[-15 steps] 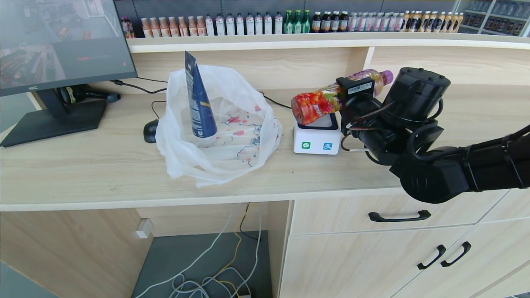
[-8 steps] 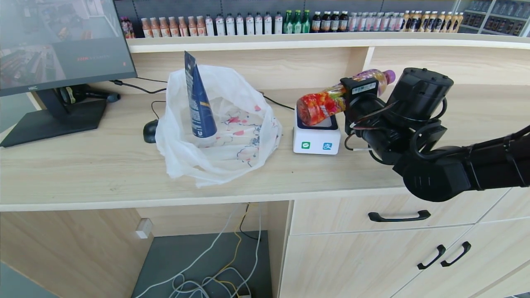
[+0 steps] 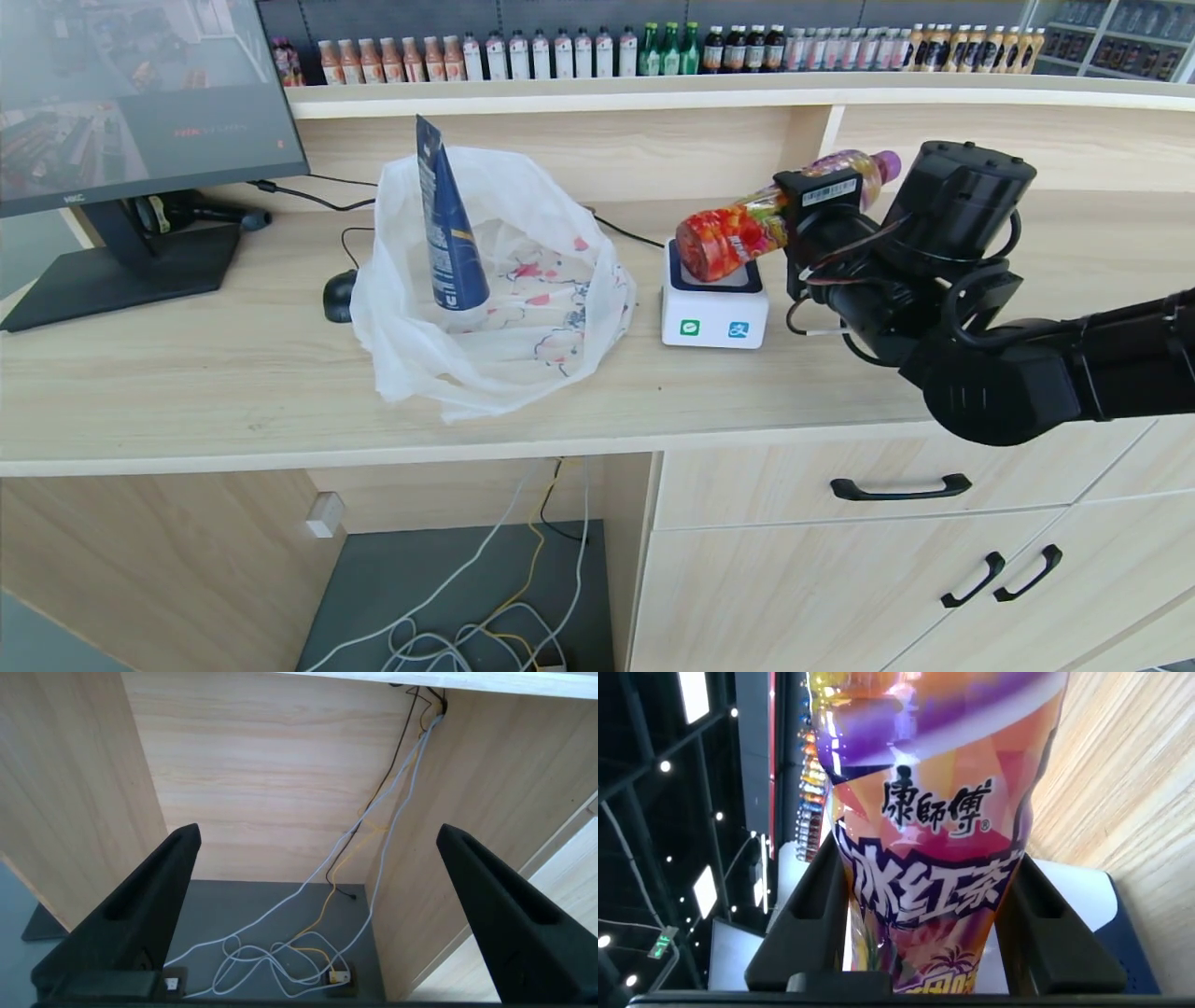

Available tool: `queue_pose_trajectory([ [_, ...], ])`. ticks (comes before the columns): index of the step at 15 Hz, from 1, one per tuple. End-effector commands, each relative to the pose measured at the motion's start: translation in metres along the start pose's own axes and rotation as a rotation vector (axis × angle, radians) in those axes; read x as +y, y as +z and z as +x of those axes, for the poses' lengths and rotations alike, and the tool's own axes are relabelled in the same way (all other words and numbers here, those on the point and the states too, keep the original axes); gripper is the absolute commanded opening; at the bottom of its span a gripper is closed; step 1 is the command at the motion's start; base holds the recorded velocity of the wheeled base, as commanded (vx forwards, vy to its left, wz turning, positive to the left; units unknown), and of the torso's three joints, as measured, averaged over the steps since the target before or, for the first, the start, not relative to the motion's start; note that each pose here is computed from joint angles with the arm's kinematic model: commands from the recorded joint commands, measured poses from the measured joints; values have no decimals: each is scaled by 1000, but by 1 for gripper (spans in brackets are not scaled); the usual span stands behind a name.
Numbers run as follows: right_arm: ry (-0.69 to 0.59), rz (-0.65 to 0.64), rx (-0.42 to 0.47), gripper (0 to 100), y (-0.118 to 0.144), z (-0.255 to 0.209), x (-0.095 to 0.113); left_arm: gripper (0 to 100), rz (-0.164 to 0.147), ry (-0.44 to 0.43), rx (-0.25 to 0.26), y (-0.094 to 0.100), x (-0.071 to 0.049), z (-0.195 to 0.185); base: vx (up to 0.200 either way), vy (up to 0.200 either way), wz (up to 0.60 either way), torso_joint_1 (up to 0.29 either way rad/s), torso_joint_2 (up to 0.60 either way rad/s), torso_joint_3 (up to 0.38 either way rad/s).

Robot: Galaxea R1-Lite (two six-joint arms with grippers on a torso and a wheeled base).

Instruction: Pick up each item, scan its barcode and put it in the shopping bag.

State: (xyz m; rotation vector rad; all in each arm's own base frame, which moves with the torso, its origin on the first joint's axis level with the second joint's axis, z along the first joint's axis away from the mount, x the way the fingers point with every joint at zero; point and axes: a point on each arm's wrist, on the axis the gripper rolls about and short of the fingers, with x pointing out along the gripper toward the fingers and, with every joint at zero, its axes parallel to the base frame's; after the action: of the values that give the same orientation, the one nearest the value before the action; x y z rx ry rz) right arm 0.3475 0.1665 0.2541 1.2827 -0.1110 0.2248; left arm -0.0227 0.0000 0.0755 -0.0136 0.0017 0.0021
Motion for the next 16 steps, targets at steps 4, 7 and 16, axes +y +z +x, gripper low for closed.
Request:
queue_pose_trajectory([
  [4, 41, 16, -13, 0, 15, -11, 31, 100, 0, 1, 1, 0, 0, 0, 0, 0, 0, 0, 0, 0],
  [7, 44, -9, -15, 0, 25, -23, 46, 100, 0, -1, 0, 0, 0, 0, 0, 0, 0, 0, 0, 0],
  [16, 142, -292, 58, 0, 10, -67, 86, 100, -2, 1, 0, 0, 0, 0, 0, 0, 0, 0, 0, 0],
])
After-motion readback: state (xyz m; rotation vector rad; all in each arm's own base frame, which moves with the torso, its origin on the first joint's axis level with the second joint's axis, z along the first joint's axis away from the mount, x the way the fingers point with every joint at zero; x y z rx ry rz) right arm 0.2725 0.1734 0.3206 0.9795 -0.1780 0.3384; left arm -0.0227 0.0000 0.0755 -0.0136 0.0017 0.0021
